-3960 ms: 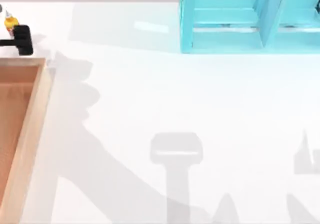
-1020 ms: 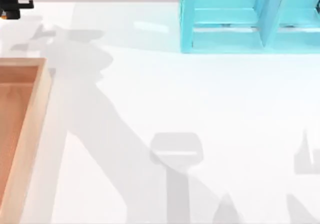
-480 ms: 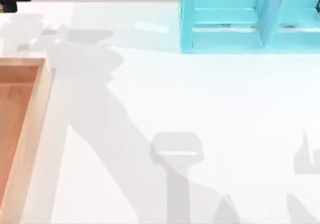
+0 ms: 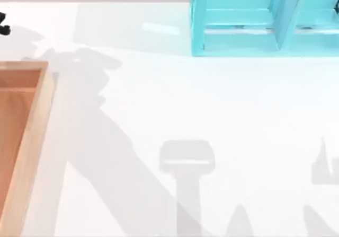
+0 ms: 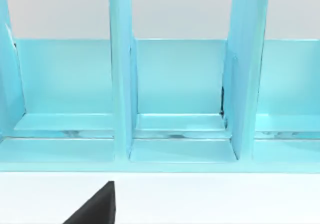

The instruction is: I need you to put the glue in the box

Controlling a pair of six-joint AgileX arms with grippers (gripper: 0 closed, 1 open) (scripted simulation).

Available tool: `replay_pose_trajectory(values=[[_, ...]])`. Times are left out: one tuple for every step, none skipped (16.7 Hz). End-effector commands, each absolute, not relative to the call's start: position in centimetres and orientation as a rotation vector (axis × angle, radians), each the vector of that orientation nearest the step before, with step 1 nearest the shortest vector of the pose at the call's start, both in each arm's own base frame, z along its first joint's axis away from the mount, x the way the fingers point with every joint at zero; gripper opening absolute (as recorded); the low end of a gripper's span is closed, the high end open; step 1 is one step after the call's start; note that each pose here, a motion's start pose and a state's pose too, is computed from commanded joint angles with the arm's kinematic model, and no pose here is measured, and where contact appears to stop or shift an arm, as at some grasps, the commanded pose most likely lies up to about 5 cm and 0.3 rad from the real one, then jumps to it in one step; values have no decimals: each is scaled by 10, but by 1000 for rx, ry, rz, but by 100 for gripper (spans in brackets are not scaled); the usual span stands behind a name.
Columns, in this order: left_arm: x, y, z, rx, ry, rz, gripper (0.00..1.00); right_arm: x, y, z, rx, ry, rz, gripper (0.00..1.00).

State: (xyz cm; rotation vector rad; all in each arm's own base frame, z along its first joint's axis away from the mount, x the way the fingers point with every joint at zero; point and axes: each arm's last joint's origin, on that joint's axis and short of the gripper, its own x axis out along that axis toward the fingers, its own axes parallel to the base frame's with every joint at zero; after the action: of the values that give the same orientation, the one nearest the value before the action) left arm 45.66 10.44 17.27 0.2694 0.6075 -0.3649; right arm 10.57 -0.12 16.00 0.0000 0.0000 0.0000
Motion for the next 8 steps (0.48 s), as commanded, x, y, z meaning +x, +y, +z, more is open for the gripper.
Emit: replay_pose_trajectory(values=[[443, 114, 174, 312, 622, -425, 0, 106, -1, 160, 0, 0, 0, 100], [427, 123, 176, 351, 631, -485, 0, 106, -1, 160, 0, 0, 0, 100], [411, 134, 177, 386, 634, -543, 0, 106, -1, 160, 0, 0, 0, 100], [393, 145, 177, 413, 632, -599, 0, 106, -1, 160, 0, 0, 0, 100], [374, 155, 178, 433, 623, -650, 0, 106, -1, 160, 0, 0, 0, 100], [355, 165, 178, 444, 610, -694, 0, 106, -1, 160, 0, 0, 0, 100], [335, 174, 178, 446, 591, -732, 0, 106, -1, 160, 0, 0, 0, 100], [316, 181, 178, 438, 570, -760, 0, 106, -1, 160, 0, 0, 0, 100]])
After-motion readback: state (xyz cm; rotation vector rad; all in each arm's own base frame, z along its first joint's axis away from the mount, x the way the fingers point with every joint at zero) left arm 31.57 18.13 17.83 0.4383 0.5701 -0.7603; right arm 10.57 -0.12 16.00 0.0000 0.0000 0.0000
